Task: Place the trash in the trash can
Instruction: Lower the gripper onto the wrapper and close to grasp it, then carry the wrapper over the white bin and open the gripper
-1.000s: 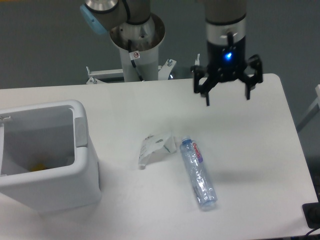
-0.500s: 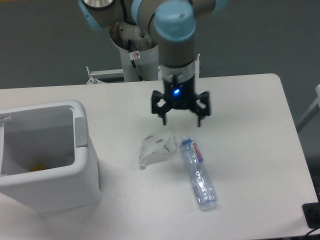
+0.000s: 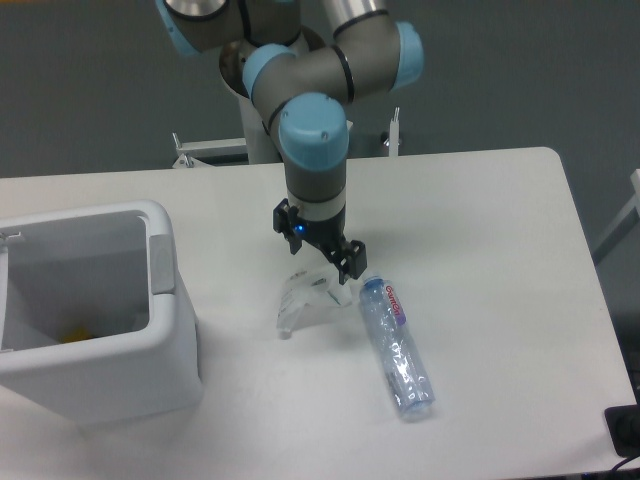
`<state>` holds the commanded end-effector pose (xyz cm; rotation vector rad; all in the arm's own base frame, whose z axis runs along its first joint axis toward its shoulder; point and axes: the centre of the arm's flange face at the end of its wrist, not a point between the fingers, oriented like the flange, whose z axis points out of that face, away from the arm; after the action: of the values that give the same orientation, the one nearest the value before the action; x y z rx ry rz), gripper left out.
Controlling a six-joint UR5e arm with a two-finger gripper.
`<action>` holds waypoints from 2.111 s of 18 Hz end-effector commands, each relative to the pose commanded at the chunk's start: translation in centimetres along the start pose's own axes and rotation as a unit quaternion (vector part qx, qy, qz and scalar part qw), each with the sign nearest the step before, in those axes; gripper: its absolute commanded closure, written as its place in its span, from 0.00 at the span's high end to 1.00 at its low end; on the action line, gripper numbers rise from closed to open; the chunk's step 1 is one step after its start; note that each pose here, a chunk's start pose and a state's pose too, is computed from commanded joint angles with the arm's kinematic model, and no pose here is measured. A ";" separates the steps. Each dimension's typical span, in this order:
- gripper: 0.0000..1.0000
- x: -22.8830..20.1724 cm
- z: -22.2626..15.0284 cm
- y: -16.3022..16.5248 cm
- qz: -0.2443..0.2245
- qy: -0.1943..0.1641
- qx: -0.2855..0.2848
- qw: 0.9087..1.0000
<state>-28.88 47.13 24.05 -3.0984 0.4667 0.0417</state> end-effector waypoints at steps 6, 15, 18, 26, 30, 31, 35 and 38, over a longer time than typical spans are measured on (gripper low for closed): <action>0.42 -0.2 0.6 -0.1 -0.012 -0.006 0.001 1.000; 0.00 -0.5 -0.4 -0.4 -0.033 -0.013 0.008 0.999; 0.00 -1.0 -2.5 -0.9 -0.041 -0.029 0.023 0.998; 0.00 -7.4 -20.4 -4.8 -0.323 -0.071 0.230 0.915; 0.00 -7.7 -30.0 -6.0 -0.444 -0.052 0.324 0.834; 0.00 -6.1 -32.5 -6.2 -0.443 -0.038 0.350 0.825; 0.00 0.8 -35.1 -8.1 -0.405 -0.012 0.371 0.835; 0.00 5.5 -36.6 -10.4 -0.389 0.006 0.381 0.839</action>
<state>-19.63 55.01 60.52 -2.2571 -0.6498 -0.1344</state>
